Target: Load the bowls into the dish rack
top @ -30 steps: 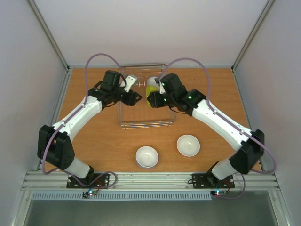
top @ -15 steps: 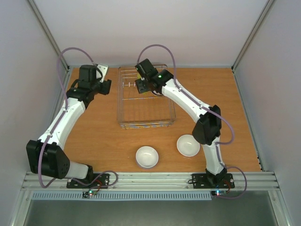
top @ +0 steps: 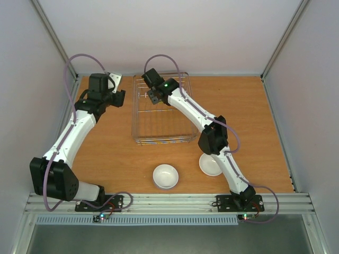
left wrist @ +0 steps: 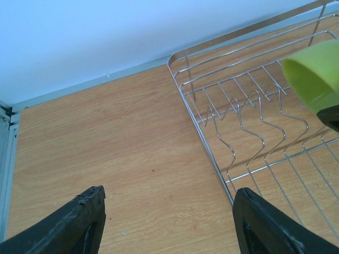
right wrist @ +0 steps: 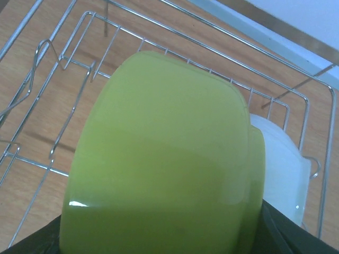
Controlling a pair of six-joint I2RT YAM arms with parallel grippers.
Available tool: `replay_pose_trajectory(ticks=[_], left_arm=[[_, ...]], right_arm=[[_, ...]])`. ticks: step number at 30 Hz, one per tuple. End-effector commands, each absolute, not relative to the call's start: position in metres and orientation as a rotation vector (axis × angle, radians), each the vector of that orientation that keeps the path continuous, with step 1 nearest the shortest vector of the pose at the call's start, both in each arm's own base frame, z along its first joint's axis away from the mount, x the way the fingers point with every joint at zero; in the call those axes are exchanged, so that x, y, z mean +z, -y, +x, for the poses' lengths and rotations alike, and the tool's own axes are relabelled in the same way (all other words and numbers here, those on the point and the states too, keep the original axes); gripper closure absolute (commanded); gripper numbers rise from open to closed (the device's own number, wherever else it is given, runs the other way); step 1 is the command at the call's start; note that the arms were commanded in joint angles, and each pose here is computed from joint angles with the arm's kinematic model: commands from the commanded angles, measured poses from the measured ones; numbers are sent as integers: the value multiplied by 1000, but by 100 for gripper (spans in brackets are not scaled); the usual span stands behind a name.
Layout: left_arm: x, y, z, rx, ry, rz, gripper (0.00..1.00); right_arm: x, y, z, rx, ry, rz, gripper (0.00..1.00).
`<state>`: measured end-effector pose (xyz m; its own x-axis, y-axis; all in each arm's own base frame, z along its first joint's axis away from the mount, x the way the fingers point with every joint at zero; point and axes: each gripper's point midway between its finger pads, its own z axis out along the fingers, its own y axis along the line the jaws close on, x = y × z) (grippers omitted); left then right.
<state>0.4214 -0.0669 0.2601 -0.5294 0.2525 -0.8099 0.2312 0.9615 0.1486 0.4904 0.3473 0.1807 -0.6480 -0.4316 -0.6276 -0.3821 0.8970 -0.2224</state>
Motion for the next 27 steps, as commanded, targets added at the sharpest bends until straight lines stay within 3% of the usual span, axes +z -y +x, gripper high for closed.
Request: replay_pose_trajectory(ticks=[1, 20, 27], left_arm=[[262, 69, 424, 12, -2122, 346, 33], [246, 78, 424, -47, -2154, 378, 33], [245, 78, 424, -47, -2155, 379, 33]], right_arm=[[186, -347, 497, -199, -2290, -611, 99], [128, -377, 502, -218, -2297, -742, 95], [134, -363, 511, -423, -2225, -649, 99]])
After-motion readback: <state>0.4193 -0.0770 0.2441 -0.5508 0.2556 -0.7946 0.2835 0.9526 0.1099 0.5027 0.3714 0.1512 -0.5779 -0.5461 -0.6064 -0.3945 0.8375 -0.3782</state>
